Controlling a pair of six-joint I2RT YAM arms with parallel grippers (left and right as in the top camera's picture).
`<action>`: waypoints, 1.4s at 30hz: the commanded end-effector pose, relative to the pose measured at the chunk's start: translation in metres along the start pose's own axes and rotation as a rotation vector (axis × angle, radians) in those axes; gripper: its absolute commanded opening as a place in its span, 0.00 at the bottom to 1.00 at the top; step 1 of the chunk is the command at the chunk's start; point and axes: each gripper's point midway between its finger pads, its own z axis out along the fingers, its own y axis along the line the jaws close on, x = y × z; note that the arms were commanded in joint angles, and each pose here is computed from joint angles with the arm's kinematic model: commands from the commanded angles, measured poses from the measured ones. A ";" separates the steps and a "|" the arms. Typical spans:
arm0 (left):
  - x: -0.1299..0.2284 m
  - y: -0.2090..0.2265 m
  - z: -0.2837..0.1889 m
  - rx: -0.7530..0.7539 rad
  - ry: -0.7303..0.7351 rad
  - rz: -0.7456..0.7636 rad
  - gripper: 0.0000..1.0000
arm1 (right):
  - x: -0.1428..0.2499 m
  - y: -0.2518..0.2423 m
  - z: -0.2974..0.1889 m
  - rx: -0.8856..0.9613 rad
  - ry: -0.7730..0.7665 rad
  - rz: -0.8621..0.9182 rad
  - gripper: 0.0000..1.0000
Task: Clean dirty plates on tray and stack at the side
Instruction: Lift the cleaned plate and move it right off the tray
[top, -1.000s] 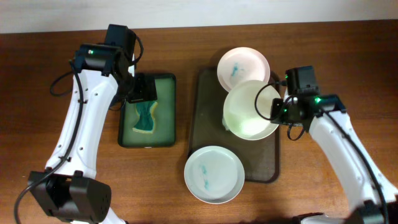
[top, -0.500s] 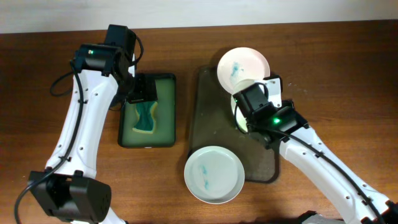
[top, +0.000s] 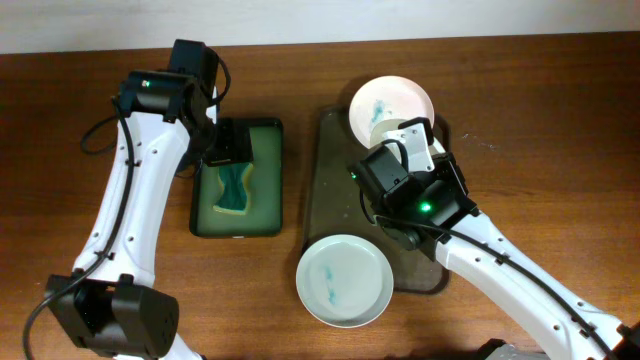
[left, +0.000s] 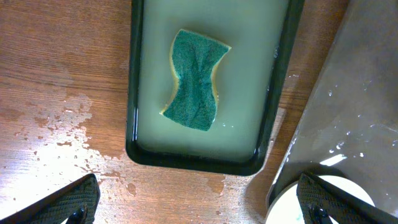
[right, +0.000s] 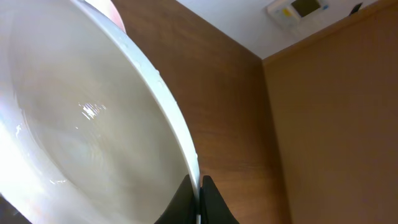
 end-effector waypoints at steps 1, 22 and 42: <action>0.000 -0.001 -0.002 0.008 -0.002 0.003 0.99 | -0.013 -0.018 -0.009 0.062 -0.041 0.026 0.04; 0.000 -0.001 -0.002 0.008 -0.002 0.003 0.99 | -0.044 -0.030 -0.040 0.166 -0.156 -0.089 0.04; 0.000 -0.001 -0.002 0.008 -0.002 0.002 0.99 | -0.044 -0.028 -0.039 0.157 -0.158 -0.073 0.04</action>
